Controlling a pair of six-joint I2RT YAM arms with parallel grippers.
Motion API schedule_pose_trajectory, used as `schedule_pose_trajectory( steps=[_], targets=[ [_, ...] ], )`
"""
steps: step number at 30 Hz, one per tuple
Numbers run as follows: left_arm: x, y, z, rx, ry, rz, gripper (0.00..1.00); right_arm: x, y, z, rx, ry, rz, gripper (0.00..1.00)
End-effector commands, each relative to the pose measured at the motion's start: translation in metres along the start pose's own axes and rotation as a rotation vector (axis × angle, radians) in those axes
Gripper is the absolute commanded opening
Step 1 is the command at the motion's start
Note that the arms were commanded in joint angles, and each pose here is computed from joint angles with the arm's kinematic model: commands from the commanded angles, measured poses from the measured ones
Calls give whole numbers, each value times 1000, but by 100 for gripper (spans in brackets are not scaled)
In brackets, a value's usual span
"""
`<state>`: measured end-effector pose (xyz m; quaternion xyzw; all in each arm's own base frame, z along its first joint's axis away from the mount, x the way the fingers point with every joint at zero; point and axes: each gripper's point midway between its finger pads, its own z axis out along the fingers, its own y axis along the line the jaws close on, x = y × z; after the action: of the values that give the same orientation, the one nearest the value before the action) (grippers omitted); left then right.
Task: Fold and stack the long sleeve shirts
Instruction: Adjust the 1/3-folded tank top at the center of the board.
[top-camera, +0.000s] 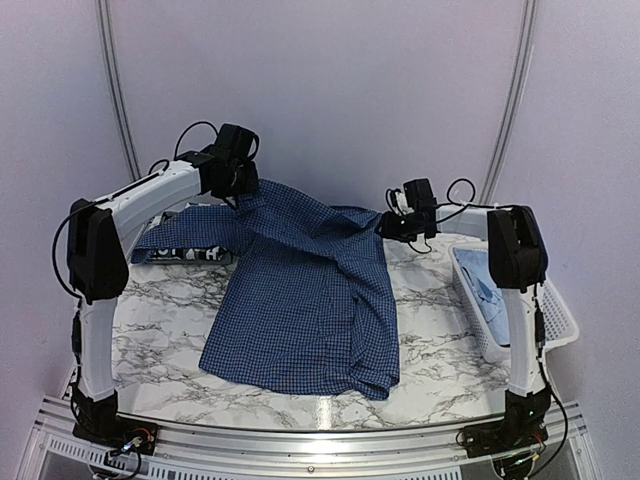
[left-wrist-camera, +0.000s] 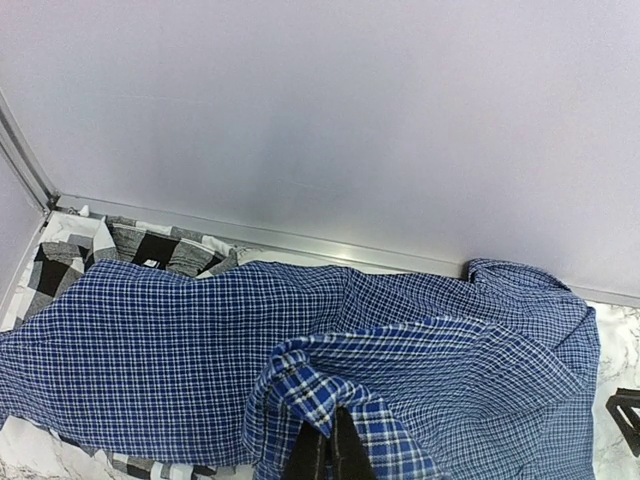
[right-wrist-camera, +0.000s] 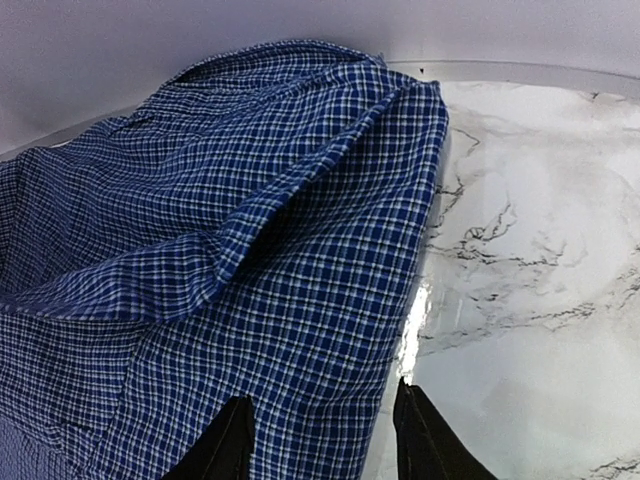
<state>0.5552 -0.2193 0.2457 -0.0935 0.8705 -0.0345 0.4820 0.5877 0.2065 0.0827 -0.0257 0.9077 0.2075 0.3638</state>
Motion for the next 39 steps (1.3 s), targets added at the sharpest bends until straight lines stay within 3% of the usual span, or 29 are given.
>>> schedule_pose_trajectory(
  steps=[1, 13, 25, 33, 39],
  targets=[
    [2, 9, 0, 1, 14, -19, 0, -13, -2, 9, 0, -23, 3, 45],
    [33, 39, -1, -26, 109, -117, 0, -29, -30, 48, -8, -34, 41, 59],
    [41, 38, 13, 19, 165, -156, 0, -40, -43, 58, -10, -57, 63, 59],
    [41, 30, 17, 59, 178, -142, 0, -49, -11, -20, 30, -57, 32, 59],
    [42, 25, 19, 82, 184, -126, 0, -5, 34, -92, 49, -10, -12, 57]
  ],
)
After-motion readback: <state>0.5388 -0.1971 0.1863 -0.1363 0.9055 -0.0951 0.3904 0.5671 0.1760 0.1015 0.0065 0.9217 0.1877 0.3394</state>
